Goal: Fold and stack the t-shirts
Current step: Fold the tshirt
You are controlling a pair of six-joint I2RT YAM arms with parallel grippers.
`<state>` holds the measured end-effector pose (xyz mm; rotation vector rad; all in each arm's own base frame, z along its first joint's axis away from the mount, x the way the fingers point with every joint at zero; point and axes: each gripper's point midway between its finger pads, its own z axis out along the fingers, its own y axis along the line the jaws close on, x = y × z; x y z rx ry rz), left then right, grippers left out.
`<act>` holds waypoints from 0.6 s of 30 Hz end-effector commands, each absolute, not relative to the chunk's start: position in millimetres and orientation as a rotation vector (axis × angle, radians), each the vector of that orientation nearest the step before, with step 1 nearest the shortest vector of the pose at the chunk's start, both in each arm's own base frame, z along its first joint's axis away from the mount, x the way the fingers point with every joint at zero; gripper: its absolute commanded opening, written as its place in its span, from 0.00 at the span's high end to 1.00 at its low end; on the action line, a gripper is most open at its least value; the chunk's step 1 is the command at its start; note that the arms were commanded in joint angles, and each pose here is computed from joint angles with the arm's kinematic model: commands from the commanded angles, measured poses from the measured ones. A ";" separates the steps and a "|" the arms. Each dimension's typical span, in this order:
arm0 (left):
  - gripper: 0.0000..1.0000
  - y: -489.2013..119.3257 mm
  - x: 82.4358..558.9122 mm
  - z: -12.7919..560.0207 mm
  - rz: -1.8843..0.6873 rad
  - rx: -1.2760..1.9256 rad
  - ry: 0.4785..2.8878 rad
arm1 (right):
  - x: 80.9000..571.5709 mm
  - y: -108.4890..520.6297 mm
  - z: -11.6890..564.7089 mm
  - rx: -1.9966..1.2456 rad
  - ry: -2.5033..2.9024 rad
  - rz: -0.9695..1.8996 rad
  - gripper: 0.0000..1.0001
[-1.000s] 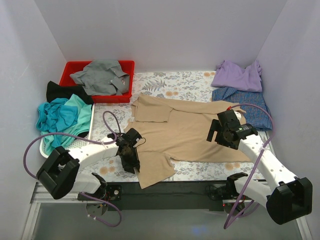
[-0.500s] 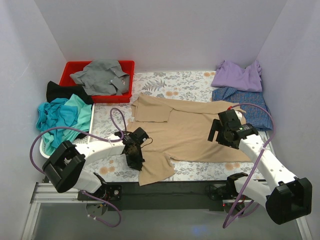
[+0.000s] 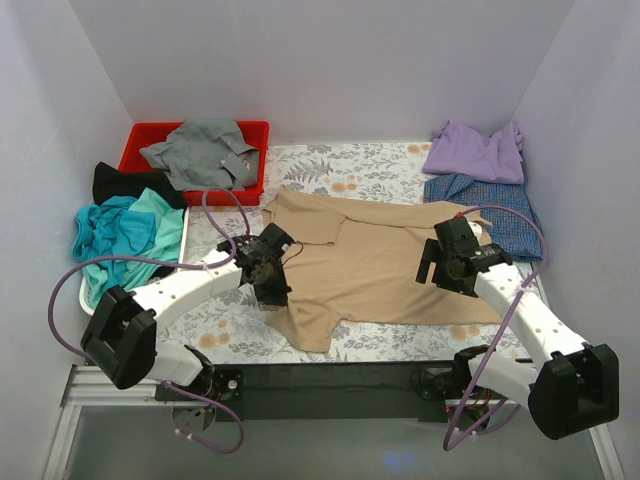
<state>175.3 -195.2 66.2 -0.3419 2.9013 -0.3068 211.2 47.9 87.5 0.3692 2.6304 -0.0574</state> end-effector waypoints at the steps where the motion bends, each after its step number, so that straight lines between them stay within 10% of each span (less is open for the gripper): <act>1: 1.00 -196.5 201.7 86.6 -0.367 -0.330 2.833 | 221.7 46.6 89.5 0.356 2.607 -0.072 0.02; 18: 1.00 -242.2 316.0 94.7 -0.639 -0.362 2.776 | 248.2 115.9 90.6 0.019 2.641 0.366 0.02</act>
